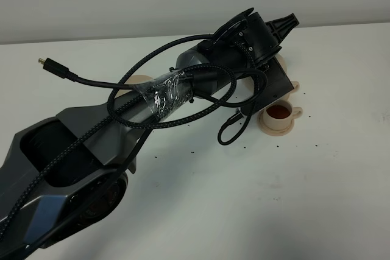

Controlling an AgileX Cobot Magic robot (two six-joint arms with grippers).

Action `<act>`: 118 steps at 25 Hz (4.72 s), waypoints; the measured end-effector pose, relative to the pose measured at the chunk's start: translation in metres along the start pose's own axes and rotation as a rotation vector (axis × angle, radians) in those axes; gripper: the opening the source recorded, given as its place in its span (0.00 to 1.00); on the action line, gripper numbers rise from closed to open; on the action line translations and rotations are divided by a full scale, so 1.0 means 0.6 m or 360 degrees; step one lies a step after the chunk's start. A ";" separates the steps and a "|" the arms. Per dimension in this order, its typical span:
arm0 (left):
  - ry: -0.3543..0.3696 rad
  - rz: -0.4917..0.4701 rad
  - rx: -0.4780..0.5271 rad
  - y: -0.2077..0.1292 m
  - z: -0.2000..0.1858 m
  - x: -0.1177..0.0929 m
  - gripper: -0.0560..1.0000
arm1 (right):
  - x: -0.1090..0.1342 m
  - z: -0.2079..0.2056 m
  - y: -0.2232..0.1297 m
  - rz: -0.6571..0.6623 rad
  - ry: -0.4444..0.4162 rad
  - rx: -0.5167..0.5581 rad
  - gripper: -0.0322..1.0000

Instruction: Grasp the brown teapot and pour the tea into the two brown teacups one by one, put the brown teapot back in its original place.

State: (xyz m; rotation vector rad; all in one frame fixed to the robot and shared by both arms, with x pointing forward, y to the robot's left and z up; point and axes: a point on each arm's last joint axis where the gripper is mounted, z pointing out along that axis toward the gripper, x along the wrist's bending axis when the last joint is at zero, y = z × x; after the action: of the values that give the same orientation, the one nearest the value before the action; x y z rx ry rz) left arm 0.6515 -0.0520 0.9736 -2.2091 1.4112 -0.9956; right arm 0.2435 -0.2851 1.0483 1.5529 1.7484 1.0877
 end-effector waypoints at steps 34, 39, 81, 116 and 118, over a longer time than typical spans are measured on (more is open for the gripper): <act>0.0048 0.0014 0.0003 0.000 0.000 0.005 0.17 | 0.000 0.000 0.000 -0.0002 0.0000 0.0000 0.37; 0.0061 0.0064 0.0005 0.000 0.000 0.006 0.17 | 0.000 0.000 0.000 -0.0002 0.0000 0.0000 0.37; 0.0078 0.0134 -0.0042 0.004 0.000 0.007 0.17 | 0.000 0.000 0.000 0.0000 0.0000 0.0000 0.37; -0.1051 -0.2553 -0.0501 -0.075 -0.057 -0.098 0.17 | 0.000 0.000 0.000 -0.0002 0.0000 0.0000 0.37; -0.1111 -0.2569 -0.0473 -0.071 -0.047 -0.111 0.17 | 0.000 0.000 0.000 -0.0002 0.0000 0.0000 0.37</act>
State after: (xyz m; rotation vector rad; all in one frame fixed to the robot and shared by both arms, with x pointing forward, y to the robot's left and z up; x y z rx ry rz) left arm 0.6417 0.0289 0.9943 -3.2220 -0.8051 -0.1241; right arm 0.2435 -0.2851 1.0483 1.5518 1.7490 1.0872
